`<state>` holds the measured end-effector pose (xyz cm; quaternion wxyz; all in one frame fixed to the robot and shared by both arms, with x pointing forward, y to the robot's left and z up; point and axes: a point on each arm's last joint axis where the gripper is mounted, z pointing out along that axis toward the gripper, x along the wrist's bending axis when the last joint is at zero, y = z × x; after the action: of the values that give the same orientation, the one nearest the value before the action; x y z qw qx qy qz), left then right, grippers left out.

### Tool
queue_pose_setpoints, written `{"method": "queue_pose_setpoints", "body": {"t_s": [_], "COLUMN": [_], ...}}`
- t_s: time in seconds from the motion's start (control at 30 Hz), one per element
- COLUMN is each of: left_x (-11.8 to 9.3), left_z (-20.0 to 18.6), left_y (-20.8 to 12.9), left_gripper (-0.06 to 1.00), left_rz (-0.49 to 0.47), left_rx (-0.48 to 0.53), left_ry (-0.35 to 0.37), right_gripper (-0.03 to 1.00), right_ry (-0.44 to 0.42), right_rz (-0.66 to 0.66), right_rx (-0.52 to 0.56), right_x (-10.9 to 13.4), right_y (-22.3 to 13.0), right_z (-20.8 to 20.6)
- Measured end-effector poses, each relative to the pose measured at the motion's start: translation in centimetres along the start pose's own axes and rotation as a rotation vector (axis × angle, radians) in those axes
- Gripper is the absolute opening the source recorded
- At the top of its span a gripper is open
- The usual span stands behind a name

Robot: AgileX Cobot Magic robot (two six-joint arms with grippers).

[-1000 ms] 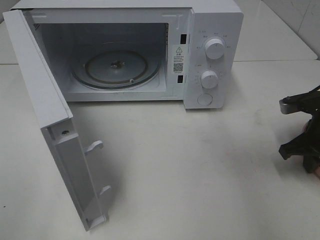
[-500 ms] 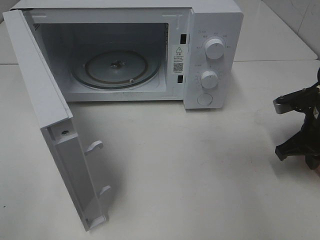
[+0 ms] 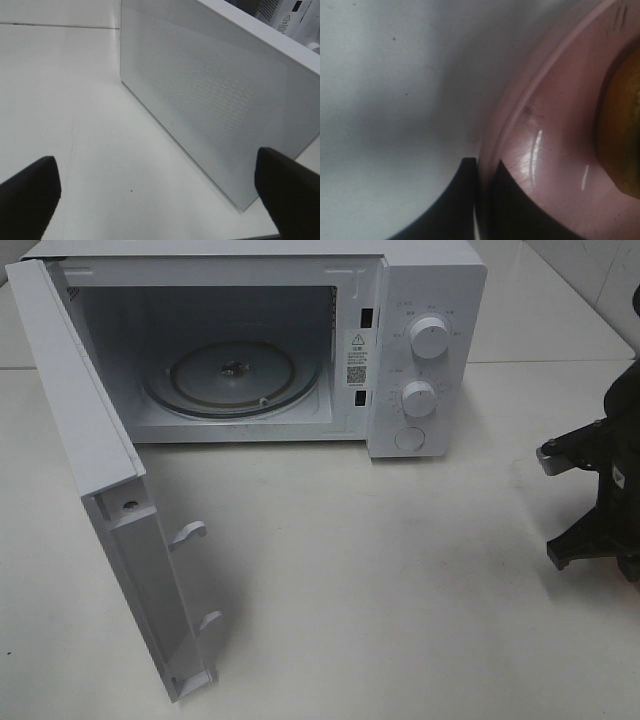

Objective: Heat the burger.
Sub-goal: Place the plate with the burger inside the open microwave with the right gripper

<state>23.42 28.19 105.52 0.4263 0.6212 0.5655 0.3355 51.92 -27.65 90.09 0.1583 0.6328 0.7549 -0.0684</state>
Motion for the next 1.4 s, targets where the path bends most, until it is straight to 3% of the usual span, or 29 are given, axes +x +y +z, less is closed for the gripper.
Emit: {"method": "queue_pose_setpoints", "body": {"t_s": [0.33, 1.0, 1.4], "left_x": [0.0, 0.0, 0.0], "left_z": [0.0, 0.0, 0.0], "left_y": [0.0, 0.0, 0.0], "left_gripper": [0.98, 0.98, 0.98], "left_rz": [0.0, 0.0, 0.0], "left_rx": [0.0, 0.0, 0.0], "left_ry": [0.0, 0.0, 0.0], "right_gripper": [0.05, 0.05, 0.05], "right_ry": [-0.073, -0.086, -0.108], "right_rz": [-0.034, -0.089, -0.208], "right_rx": [-0.002, -0.06, -0.087], "right_x": [0.8, 2.0, 4.7], "right_y": [-0.1, -2.4, -3.5], "right_z": [-0.6, -3.8, -5.9]}}
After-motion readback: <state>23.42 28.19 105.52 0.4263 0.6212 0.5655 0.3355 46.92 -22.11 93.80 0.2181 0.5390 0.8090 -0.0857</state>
